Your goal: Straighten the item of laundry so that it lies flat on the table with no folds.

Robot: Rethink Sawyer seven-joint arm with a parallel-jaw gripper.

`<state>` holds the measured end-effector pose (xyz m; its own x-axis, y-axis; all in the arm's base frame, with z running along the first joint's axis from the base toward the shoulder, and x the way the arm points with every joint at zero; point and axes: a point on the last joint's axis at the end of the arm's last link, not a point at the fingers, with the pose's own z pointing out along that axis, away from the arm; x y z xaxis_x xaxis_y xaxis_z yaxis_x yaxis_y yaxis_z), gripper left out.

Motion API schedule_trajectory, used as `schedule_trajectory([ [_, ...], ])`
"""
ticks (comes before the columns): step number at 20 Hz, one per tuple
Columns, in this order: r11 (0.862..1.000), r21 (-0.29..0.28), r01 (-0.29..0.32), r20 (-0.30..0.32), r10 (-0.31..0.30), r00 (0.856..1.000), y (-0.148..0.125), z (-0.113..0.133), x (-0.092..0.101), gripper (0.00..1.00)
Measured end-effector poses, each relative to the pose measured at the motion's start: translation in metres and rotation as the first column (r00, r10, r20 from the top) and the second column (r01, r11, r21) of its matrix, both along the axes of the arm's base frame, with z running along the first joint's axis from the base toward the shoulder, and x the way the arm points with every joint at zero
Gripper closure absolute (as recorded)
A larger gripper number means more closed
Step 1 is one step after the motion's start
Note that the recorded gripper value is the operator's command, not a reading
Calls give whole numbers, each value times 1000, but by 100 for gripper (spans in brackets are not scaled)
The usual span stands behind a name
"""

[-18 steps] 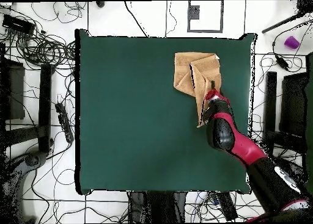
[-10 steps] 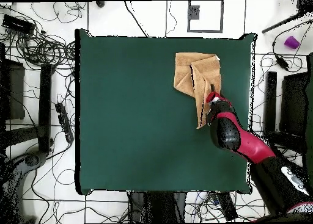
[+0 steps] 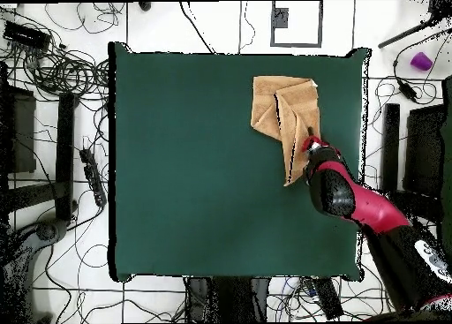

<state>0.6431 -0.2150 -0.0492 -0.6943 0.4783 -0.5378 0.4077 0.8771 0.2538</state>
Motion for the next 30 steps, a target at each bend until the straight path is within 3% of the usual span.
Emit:
schedule_trajectory([
  [10, 1000, -21, -22, -16, 21, 1000, 8, -2, -1, 0],
  [30, 986, -103, -129, -54, 124, 991, 69, 14, 14, 0],
])
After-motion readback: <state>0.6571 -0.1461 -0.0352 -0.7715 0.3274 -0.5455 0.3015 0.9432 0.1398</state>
